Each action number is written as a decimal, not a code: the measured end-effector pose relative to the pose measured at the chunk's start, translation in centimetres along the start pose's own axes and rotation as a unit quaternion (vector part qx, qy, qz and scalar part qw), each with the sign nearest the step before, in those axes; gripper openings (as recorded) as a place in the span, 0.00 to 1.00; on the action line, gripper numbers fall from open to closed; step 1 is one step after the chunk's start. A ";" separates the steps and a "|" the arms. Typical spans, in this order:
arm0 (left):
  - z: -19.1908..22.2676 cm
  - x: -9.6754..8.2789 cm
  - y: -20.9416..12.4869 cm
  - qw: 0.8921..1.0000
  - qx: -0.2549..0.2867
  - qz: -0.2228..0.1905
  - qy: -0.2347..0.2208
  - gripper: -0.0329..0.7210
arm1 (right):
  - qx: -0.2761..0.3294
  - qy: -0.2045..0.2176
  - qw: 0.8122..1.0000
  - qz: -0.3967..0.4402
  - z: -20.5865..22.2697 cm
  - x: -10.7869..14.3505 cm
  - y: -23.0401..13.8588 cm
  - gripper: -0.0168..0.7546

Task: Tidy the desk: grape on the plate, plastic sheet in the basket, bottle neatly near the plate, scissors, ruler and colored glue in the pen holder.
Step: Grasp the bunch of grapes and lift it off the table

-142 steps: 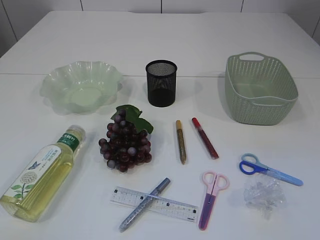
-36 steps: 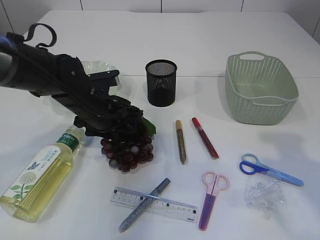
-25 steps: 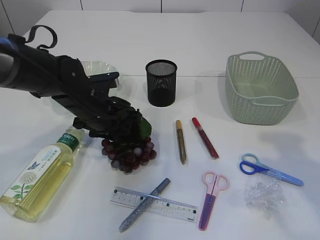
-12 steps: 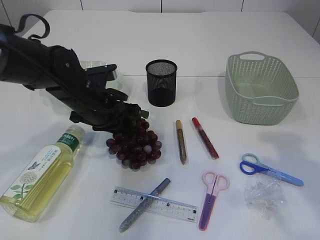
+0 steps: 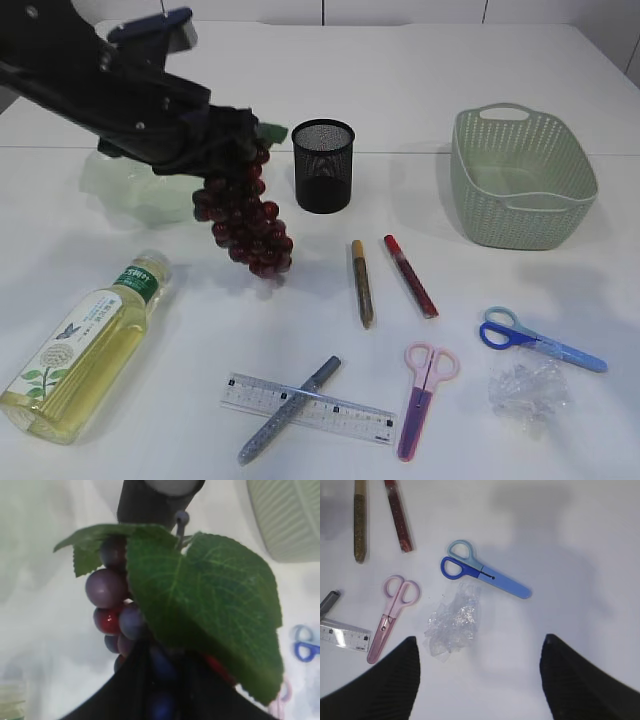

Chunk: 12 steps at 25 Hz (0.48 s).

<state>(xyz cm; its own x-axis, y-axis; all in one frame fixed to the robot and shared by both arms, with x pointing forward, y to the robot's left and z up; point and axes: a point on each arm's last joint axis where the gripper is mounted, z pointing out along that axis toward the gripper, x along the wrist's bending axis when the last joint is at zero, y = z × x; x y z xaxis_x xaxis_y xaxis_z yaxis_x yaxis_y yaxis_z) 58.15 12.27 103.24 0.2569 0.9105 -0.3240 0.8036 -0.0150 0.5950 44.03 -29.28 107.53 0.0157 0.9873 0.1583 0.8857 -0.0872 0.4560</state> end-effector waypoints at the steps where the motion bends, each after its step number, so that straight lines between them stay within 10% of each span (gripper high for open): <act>1: -1.1 0.0 0.5 1.000 -0.015 0.002 -0.002 0.19 | 0.000 0.001 1.000 0.001 0.0 0.0 0.0 0.77; 12: -6.9 3.2 4.6 0.991 -0.134 -0.016 0.027 0.19 | -0.003 0.029 0.999 0.021 0.0 0.5 0.1 0.77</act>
<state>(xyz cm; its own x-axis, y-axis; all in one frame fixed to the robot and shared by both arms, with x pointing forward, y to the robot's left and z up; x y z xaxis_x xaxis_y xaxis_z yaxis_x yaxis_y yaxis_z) 59.02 17.94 110.01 0.1990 0.9293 -0.3111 0.6378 0.1182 0.7611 44.10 -28.77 107.67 0.0250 0.9734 0.2276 0.8817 -0.1288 0.4539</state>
